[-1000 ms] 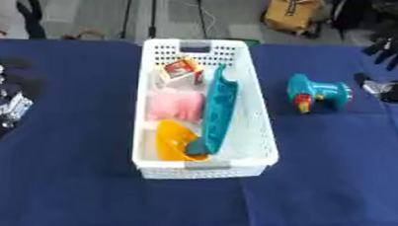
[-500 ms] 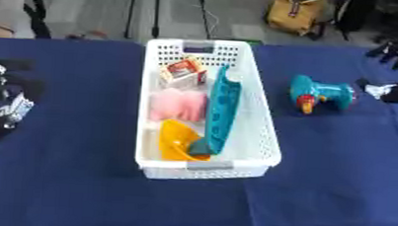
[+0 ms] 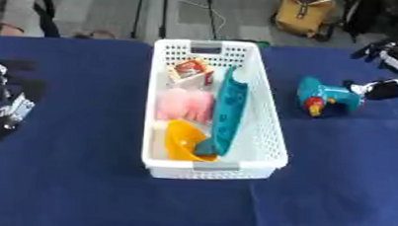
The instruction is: Pick up objects on the table and place them in the box.
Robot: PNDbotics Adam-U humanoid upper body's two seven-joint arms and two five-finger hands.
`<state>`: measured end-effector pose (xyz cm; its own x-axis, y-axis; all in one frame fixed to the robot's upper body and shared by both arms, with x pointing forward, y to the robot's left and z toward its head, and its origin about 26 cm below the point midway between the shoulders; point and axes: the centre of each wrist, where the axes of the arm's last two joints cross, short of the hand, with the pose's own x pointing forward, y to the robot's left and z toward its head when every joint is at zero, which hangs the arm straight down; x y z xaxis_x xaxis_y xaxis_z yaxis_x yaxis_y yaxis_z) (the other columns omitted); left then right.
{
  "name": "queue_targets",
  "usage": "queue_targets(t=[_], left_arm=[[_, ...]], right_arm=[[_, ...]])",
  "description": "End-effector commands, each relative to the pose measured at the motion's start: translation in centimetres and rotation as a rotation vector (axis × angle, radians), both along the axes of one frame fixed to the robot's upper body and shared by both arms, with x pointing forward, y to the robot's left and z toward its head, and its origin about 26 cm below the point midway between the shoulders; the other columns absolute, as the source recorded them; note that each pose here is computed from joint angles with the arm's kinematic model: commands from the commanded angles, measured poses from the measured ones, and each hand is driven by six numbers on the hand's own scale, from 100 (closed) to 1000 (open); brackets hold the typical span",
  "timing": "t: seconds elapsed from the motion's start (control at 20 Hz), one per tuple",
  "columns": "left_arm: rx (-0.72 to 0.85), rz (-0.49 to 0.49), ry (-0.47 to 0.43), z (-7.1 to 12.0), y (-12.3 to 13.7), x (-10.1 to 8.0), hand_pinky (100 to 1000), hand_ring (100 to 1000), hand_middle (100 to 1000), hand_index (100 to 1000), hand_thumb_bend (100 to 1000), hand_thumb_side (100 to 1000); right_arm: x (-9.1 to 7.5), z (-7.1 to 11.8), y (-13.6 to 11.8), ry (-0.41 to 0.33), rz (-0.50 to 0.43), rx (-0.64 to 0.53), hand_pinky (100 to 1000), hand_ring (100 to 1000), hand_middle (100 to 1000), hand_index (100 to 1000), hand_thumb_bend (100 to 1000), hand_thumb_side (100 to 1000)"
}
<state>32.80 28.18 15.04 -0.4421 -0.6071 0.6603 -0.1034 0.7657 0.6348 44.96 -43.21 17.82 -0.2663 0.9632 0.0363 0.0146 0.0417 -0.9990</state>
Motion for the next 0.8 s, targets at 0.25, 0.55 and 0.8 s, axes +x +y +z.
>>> queue_targets(t=[0.25, 0.55, 0.8], left_arm=[[0.006, -0.019, -0.030, 1.0, -0.2, 0.0, 481, 690, 757, 828, 584, 848], [0.006, -0.022, -0.030, 1.1, -0.3, 0.0, 481, 690, 757, 829, 582, 849], [0.006, -0.023, -0.031, 1.1, -0.3, 0.0, 482, 691, 757, 828, 580, 849]], right_arm=[[0.8, 0.7, 0.3, 0.000, 0.002, -0.024, 630, 760, 765, 827, 370, 421], [1.0, -0.4, 0.5, 0.042, -0.013, -0.038, 635, 764, 764, 826, 372, 409], [0.9, -1.0, 0.1, 0.070, -0.032, -0.051, 642, 769, 764, 827, 374, 404]])
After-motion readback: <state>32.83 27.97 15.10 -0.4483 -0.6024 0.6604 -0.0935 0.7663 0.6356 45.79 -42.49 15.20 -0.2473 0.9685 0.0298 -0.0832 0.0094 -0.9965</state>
